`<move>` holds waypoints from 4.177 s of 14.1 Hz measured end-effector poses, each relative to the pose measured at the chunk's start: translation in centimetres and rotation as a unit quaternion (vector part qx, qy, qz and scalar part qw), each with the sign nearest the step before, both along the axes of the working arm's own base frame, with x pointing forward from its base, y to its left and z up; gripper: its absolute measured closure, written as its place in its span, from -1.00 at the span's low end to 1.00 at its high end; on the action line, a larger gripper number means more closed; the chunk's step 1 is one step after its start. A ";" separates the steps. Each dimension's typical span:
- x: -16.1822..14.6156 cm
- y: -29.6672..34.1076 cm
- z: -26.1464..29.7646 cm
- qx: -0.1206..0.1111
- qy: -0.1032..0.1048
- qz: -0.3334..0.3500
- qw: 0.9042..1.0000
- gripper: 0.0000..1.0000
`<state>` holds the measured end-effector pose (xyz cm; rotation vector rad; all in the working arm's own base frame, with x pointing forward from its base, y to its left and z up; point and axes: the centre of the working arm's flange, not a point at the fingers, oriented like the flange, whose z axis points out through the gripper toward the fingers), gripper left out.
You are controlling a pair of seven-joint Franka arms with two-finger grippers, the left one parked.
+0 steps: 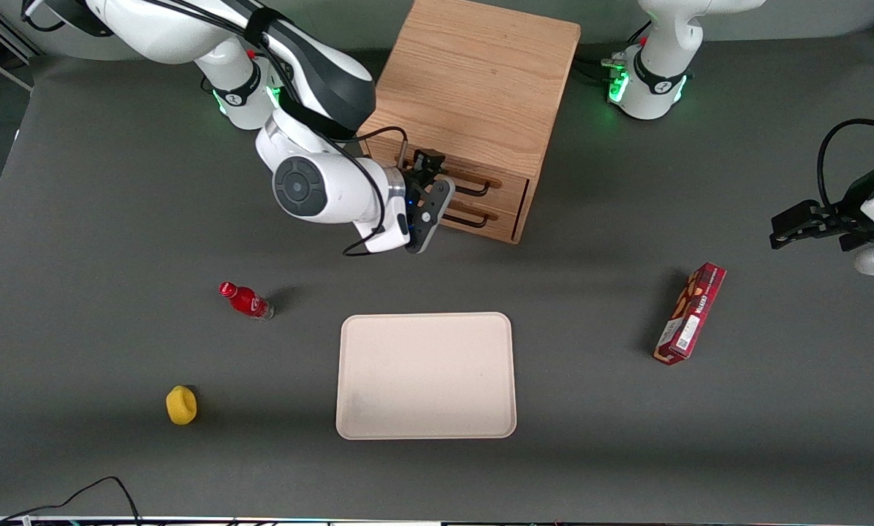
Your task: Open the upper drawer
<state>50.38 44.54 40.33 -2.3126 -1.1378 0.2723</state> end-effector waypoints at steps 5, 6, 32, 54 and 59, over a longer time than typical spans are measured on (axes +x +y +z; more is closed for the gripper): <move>-0.2 0.9 -2.1 -0.003 0.007 0.005 1.000 -1.00; -0.3 1.0 -2.2 -0.003 0.008 0.006 1.000 -1.00; 8.9 -4.1 -3.9 -0.023 -0.026 -0.050 0.998 -1.00; 18.8 -12.0 -3.5 -0.007 -0.071 -0.123 0.990 -1.00; 19.4 -12.5 -2.5 -0.003 -0.076 -0.126 0.989 -1.00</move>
